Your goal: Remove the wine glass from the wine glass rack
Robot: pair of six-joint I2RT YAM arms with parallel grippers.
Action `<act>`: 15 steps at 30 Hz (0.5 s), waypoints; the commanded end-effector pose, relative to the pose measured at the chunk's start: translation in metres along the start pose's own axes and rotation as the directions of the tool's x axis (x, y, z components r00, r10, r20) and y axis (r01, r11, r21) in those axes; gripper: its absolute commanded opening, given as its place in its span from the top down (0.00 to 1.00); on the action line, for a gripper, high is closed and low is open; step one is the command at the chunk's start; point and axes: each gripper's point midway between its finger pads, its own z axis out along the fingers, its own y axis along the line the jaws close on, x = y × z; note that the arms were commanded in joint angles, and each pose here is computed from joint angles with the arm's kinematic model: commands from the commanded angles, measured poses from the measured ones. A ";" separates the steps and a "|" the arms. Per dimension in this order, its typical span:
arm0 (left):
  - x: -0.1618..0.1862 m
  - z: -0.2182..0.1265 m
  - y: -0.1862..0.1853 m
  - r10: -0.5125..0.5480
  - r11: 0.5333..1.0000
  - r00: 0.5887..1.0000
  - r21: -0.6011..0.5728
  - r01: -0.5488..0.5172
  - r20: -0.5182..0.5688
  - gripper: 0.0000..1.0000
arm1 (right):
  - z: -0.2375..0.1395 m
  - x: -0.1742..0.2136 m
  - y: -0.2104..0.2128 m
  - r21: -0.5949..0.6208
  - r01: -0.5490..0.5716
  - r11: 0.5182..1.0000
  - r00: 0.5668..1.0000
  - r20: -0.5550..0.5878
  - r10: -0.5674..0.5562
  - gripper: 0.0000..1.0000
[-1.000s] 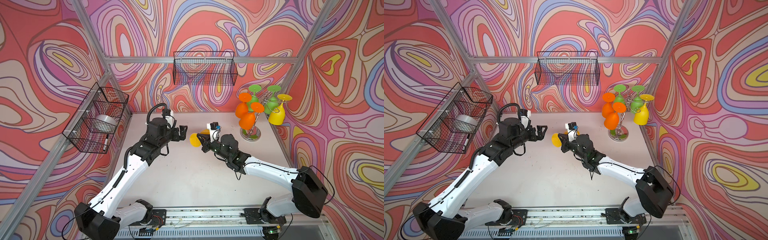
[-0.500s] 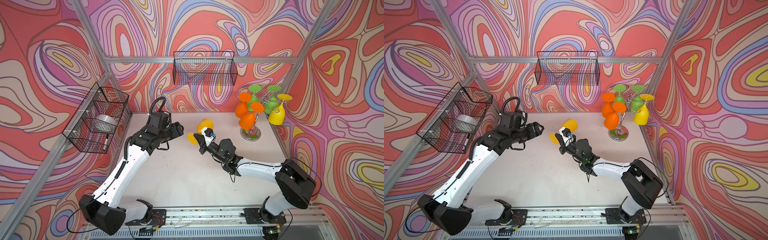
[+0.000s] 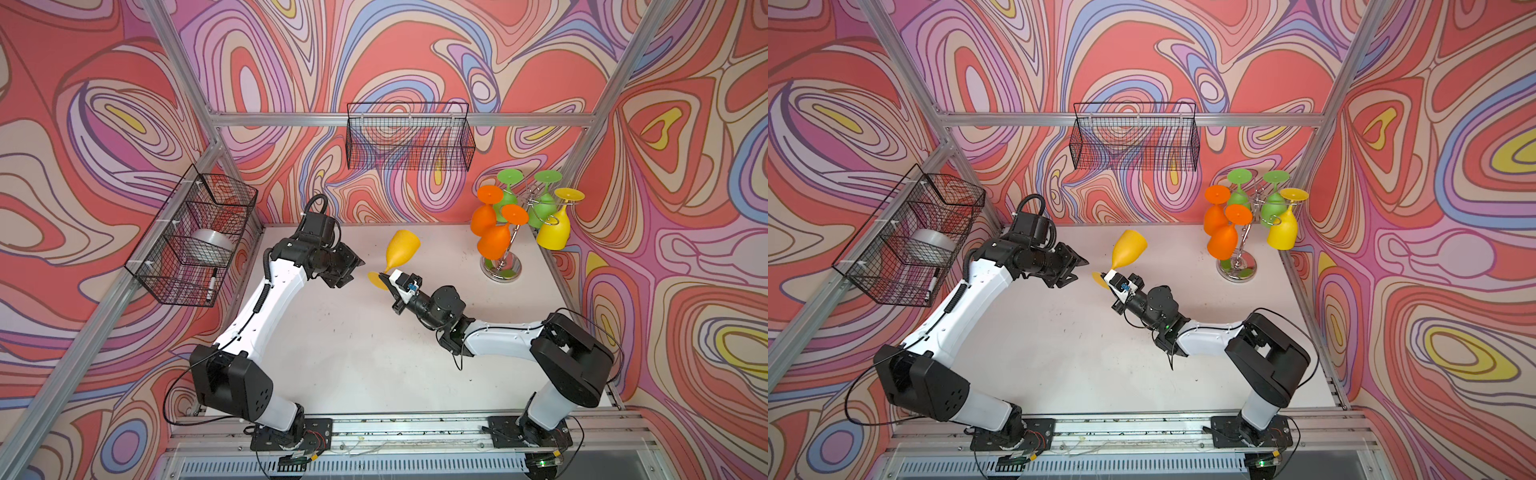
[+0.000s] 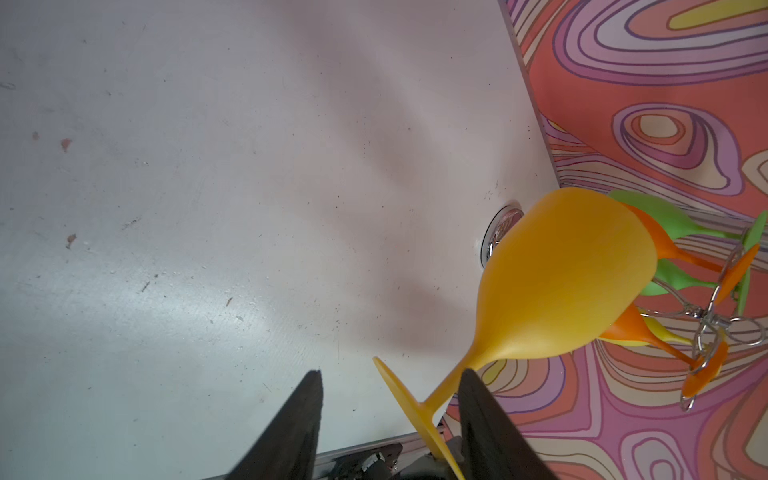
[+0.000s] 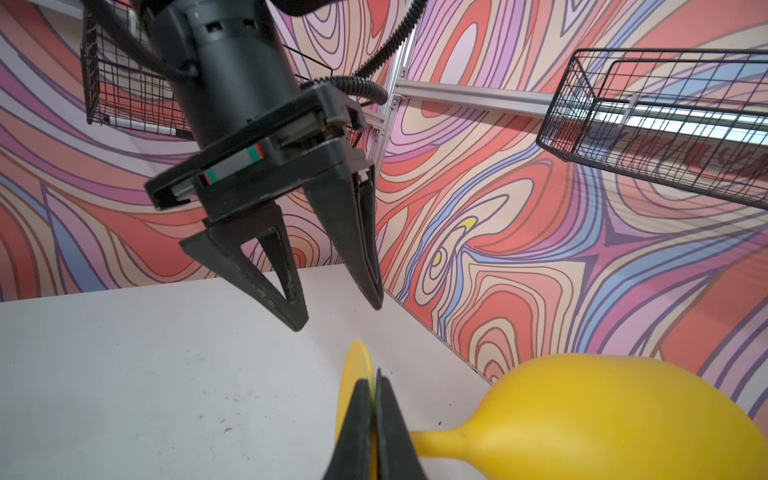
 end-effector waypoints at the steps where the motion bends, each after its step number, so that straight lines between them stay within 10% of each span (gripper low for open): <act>1: 0.009 -0.007 -0.001 -0.114 0.993 0.992 0.017 0.115 -0.058 0.48 | 0.002 -0.008 0.006 -0.016 0.065 0.998 0.997 0.044 -0.064 1.00; 15: 0.013 -0.005 0.006 -0.261 0.964 0.959 0.010 0.264 -0.114 0.48 | 0.017 -0.001 0.016 -0.030 0.247 0.968 0.969 0.036 -0.246 1.00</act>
